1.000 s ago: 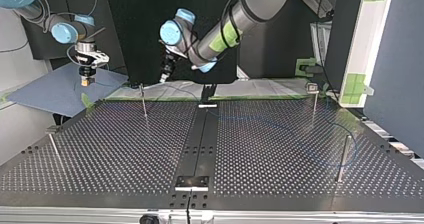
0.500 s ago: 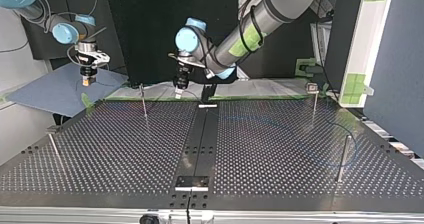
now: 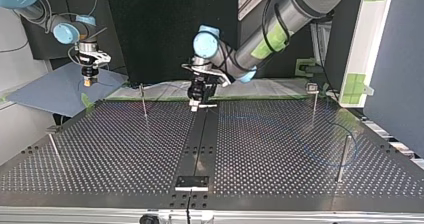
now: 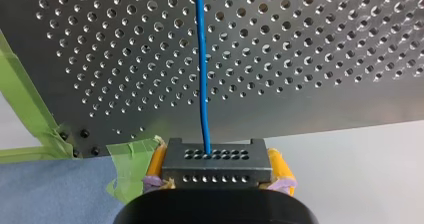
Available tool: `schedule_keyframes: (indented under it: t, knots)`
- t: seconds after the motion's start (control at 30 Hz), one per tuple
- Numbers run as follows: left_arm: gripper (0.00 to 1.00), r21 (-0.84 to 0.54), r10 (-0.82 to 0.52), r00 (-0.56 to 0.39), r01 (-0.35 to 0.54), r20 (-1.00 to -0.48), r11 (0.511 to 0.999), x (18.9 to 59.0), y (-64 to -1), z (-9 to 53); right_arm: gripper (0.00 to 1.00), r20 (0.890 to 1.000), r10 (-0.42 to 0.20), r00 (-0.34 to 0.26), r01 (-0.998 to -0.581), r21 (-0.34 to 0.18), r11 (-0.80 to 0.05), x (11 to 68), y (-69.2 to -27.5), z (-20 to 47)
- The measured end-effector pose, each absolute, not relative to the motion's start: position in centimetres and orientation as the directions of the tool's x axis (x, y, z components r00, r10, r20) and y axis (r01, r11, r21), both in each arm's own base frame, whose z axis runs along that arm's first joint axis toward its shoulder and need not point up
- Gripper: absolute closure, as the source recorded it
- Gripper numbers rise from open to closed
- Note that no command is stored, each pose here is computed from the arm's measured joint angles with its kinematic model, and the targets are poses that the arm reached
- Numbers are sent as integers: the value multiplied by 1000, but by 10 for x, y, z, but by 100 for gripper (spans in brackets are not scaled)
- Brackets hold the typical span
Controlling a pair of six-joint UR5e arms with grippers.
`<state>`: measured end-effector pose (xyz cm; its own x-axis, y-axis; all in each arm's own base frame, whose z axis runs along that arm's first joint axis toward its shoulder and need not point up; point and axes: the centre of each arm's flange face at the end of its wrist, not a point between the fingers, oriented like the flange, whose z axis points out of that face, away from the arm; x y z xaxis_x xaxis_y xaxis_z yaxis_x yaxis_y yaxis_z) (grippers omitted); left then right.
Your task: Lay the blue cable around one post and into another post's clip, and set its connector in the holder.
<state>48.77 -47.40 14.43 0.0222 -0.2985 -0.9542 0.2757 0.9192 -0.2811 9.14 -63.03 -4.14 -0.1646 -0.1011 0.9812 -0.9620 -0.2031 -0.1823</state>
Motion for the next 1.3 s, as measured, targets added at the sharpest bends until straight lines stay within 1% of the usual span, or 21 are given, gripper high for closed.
schedule_keyframes:
  t: [0.13,0.4,0.83,0.97,1.1,1.3]
  knots:
    - [0,-263,-289,63,268,-955,927,480,-468,158,100,981,-99,-164,-962,-181,-206,93,-630,-41]
    - [0,-214,-252,109,279,-962,936,461,-458,180,100,982,-101,-161,-961,-179,-210,95,-630,-41]
    - [0,-185,-218,121,239,-968,953,426,-424,206,100,981,-105,-161,-960,-180,-213,98,-629,-42]
    - [0,-180,-215,128,241,-968,954,415,-419,213,100,982,-104,-160,-962,-179,-209,97,-629,-42]
    - [0,-196,-237,148,248,-960,949,404,-414,222,100,982,-101,-159,-965,-176,-194,94,-630,-42]
    - [0,-217,-263,164,254,-951,943,391,-403,232,100,983,-94,-157,-975,-169,-141,84,-631,-42]
